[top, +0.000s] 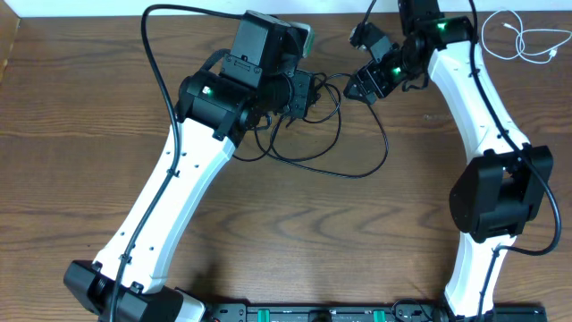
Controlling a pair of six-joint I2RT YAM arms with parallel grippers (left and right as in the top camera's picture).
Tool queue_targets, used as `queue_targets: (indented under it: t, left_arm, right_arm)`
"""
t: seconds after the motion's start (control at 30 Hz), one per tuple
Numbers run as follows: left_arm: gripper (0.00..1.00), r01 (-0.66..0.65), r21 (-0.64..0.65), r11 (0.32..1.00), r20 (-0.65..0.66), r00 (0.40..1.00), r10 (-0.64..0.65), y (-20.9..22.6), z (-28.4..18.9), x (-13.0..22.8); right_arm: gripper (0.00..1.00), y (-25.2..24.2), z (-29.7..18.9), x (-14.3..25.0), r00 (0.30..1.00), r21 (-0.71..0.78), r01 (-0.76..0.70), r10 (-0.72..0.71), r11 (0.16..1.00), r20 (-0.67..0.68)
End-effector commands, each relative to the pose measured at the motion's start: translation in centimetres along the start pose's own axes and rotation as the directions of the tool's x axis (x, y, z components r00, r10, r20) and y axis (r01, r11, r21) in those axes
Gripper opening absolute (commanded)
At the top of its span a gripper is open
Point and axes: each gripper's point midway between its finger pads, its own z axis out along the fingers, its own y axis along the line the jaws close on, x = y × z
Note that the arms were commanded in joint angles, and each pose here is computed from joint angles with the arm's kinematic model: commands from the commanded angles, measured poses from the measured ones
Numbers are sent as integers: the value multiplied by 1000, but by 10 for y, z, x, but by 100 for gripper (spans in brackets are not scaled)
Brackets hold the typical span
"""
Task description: Untangle cables
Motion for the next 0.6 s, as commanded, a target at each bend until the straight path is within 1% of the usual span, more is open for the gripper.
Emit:
queue_targets:
  t: [0.0, 0.03, 0.07, 0.1, 0.13, 0.17, 0.3, 0.33, 0.4, 0.47, 0.5, 0.53, 0.57]
  left_arm:
    - [7, 2, 0, 1000, 34, 999, -2, -1, -13, -7]
    - [7, 5, -6, 1000, 35, 999, -4, 1, -13, -7]
    - [7, 7, -7, 1000, 36, 999, -7, 2, -13, -7]
    - [7, 16, -15, 1000, 39, 999, -15, 7, -14, -8]
    - [7, 19, -19, 1000, 40, 999, -18, 9, -14, -9]
    - [7, 27, -25, 999, 43, 999, -25, 13, -15, -10]
    - [7, 68, -96, 993, 62, 996, -62, 42, -19, -14]
    - [7, 78, -122, 989, 67, 995, -71, 50, -21, -15]
    - [7, 108, -194, 975, 75, 993, -95, 73, -25, -14]
    - [7, 131, -252, 959, 85, 990, -113, 91, -30, -14]
    - [7, 148, -292, 945, 98, 987, -124, 105, -34, -15]
    - [7, 159, -316, 935, 108, 985, -131, 113, -37, -16]
    - [7, 179, -366, 913, 138, 981, -137, 129, -45, -20]
  right_arm:
    - [51, 1, 6, 1, 1000, -22, 5, -5, 1000, 9]
    - [38, -3, 5, 1, 1000, -8, -15, 15, 1000, 9]
    - [32, -4, 4, 0, 1000, -6, -25, 25, 1000, 12]
    - [4, -7, 2, -1, 998, 0, -58, 58, 998, 22]
    - [1, -8, 0, -2, 997, 3, -75, 75, 997, 28]
    - [1, -10, -5, -4, 994, 10, -103, 103, 995, 40]
    - [1, -25, -56, -22, 965, 71, -222, 209, 972, 157]
    - [1, -34, -74, -25, 946, 113, -284, 259, 952, 196]
    - [1, -56, -117, -22, 886, 215, -428, 361, 878, 290]
    - [1, -76, -158, -9, 816, 298, -555, 440, 776, 375]
    - [1, -89, -182, 5, 760, 341, -638, 492, 691, 425]
    - [1, -94, -192, 13, 736, 356, -669, 513, 653, 443]
    - [1, -104, -207, 33, 687, 379, -725, 560, 575, 464]
